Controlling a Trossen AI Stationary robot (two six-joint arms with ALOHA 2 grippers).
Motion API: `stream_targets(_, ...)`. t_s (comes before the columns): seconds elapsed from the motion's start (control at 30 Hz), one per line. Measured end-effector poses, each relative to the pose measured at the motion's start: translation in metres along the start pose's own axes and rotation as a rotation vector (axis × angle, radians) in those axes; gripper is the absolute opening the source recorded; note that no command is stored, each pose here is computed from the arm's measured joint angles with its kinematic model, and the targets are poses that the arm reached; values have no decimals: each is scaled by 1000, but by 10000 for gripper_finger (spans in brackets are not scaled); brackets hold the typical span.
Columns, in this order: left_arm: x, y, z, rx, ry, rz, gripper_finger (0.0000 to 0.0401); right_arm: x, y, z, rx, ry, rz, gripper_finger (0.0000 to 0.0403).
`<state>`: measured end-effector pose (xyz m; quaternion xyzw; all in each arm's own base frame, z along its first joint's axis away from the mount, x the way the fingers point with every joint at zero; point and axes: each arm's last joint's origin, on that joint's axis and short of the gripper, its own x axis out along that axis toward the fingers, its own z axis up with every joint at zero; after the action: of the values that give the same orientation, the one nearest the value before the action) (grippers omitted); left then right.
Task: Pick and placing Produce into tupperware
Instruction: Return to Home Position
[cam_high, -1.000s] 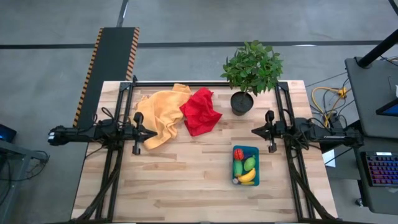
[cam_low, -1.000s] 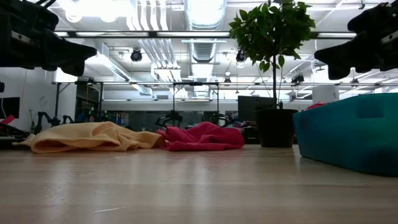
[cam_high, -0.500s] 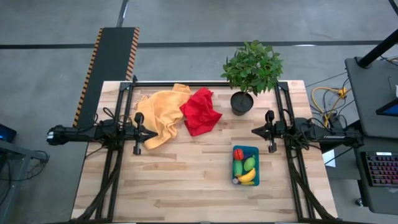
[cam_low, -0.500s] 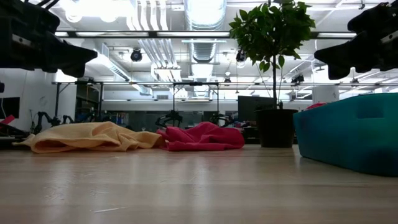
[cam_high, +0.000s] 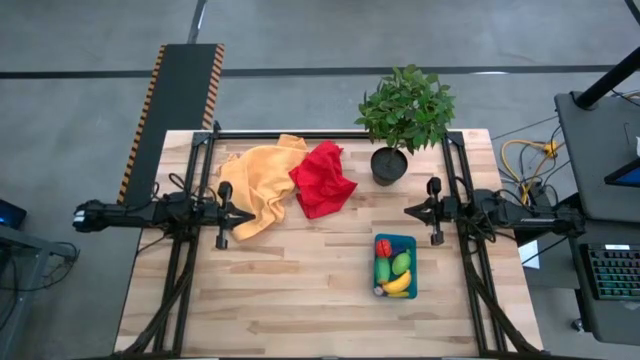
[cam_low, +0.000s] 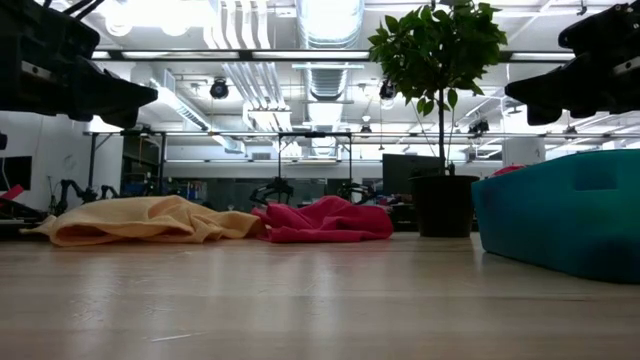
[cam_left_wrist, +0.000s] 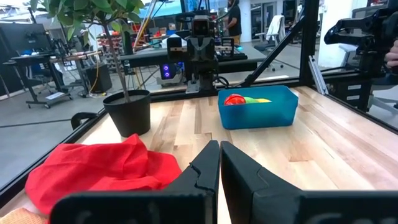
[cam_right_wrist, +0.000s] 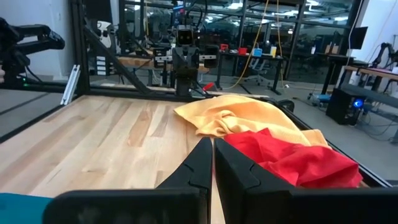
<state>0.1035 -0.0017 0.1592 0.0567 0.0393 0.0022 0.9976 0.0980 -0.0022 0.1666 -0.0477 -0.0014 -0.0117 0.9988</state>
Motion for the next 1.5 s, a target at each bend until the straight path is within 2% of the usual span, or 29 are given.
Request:
stream_targets(0.53, 0, 0, 2, 0, -16, 1, 0, 0, 0, 0, 14, -1, -11, 9)
stream_targets(0.87, 0, 0, 2, 0, -23, 2, 0, 0, 0, 0, 77, -1, -11, 9)
stream_targets(1.5, 0, 0, 2, 0, -20, 2, 0, 0, 0, 0, 77, 0, -12, 9)
